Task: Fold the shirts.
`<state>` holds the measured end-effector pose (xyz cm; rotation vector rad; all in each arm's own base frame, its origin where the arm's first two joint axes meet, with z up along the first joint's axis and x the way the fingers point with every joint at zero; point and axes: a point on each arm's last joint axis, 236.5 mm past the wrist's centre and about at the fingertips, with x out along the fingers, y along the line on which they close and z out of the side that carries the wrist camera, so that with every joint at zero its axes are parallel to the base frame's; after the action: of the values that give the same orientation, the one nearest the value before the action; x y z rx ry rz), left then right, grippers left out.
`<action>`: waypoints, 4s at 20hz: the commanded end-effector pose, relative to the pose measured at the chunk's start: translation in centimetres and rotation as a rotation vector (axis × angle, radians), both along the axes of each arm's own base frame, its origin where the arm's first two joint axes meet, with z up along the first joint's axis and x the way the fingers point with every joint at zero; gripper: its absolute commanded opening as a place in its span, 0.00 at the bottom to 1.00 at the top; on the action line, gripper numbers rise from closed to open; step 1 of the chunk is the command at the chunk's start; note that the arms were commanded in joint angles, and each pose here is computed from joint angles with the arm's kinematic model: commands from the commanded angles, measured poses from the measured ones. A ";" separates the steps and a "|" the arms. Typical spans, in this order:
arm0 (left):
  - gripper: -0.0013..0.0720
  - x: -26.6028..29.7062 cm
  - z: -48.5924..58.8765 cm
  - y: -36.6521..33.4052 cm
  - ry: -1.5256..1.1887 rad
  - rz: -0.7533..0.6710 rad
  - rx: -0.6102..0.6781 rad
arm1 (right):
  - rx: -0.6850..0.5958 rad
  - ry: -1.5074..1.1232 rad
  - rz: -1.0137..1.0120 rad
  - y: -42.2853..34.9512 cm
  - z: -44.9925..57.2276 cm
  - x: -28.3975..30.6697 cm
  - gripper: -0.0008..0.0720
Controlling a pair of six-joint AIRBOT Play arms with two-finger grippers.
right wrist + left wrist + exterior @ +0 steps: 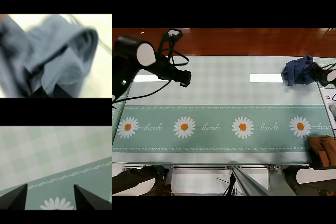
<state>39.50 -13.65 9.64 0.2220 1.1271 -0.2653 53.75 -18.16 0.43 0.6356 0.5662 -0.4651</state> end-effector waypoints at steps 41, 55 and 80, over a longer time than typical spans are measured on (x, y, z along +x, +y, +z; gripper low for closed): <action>1.00 -10.7 16.0 -1.0 -0.232 -0.035 -0.186 | -0.783 0.334 1.162 37.4 10.9 -17.5 0.70; 0.95 -23.9 -11.7 4.5 0.449 0.324 -0.342 | 0.045 0.360 0.406 8.2 3.3 -20.8 0.68; 0.05 -19.2 -22.5 3.0 0.507 0.503 -0.513 | 0.122 0.581 0.496 10.2 -2.4 -26.4 0.70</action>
<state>20.42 -11.32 -12.17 -0.6699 1.5248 -0.1505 29.33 -8.08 -0.48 0.4677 1.1926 -0.1371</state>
